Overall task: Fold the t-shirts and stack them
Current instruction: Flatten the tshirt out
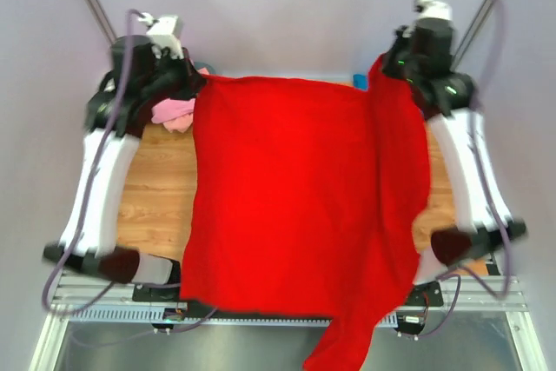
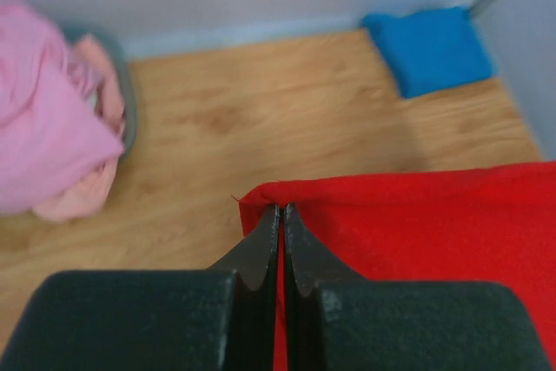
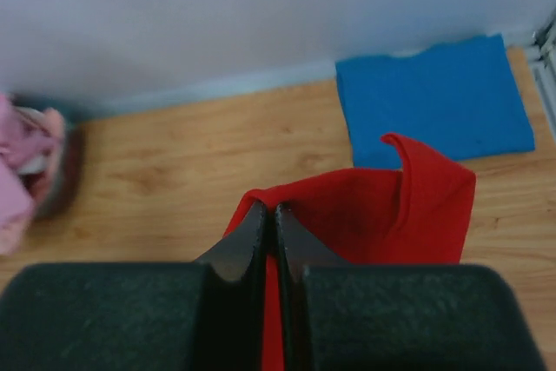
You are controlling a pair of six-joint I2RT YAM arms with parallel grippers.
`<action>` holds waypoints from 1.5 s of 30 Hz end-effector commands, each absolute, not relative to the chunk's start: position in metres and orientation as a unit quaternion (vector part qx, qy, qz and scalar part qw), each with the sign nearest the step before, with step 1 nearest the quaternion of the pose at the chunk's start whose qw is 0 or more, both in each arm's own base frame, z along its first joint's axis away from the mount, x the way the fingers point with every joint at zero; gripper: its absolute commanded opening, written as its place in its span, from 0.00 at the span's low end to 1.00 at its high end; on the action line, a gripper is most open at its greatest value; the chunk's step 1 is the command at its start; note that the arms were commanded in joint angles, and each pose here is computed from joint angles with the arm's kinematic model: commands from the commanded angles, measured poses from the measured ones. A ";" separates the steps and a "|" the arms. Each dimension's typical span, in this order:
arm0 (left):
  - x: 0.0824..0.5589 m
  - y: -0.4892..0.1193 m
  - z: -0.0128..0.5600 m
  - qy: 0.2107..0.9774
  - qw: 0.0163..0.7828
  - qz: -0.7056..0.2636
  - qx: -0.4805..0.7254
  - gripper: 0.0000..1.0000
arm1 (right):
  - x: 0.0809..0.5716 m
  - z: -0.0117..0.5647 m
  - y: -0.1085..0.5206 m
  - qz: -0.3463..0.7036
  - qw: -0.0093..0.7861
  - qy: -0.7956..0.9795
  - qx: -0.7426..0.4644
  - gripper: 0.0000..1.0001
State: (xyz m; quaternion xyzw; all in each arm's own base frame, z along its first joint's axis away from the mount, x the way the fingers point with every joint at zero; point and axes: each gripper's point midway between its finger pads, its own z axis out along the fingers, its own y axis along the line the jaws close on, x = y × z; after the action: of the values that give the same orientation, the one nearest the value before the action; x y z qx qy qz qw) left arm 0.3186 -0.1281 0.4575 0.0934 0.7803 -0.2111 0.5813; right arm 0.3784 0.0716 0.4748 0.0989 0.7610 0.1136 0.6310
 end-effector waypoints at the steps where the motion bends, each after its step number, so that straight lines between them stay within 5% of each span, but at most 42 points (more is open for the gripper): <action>1: 0.402 -0.091 0.326 0.883 0.448 -0.139 -0.002 0.00 | 0.462 0.373 0.077 0.040 0.548 0.832 0.080 0.05; 3: 0.428 -0.079 0.289 0.905 0.411 -0.113 -0.019 0.05 | 0.514 0.323 0.089 0.035 0.506 0.860 0.059 0.27; 4: 0.450 -0.078 0.261 0.918 0.384 -0.100 -0.023 0.22 | 0.531 0.328 0.091 0.034 0.510 0.857 0.058 0.59; 6: 0.469 -0.078 0.239 0.927 0.363 -0.089 -0.022 0.53 | 0.565 0.282 0.091 0.016 0.474 0.878 0.056 0.87; 7: 0.485 -0.081 0.229 0.931 0.354 -0.090 -0.021 0.76 | 0.566 0.273 0.089 0.010 0.460 0.886 0.055 0.89; 10: 0.489 -0.090 0.236 0.929 0.354 -0.105 -0.019 0.98 | 0.571 0.294 0.088 0.012 0.486 0.872 0.055 0.93; 20: 0.429 -0.109 0.251 0.919 0.380 -0.108 0.001 0.99 | 0.499 0.280 0.090 0.058 0.458 0.884 0.071 0.93; 29: 0.383 -0.142 0.136 0.956 0.269 -0.113 -0.006 0.96 | 0.464 0.198 0.152 0.174 0.335 0.926 0.026 0.85; 37: 0.362 -0.175 0.076 0.960 0.221 -0.171 -0.020 0.94 | 0.469 0.111 0.212 0.139 0.210 0.967 -0.019 0.82; 45: 0.346 -0.173 0.015 0.975 0.151 -0.152 -0.065 0.93 | 0.486 0.064 0.262 0.144 0.179 0.972 -0.042 0.80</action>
State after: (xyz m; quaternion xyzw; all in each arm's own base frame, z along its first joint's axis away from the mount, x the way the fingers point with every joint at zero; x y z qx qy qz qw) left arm 0.3475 -0.1690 0.0304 -0.0404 0.9757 -0.1437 0.1606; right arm 0.4824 0.2511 0.0623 -0.0464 0.9720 0.1382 0.1844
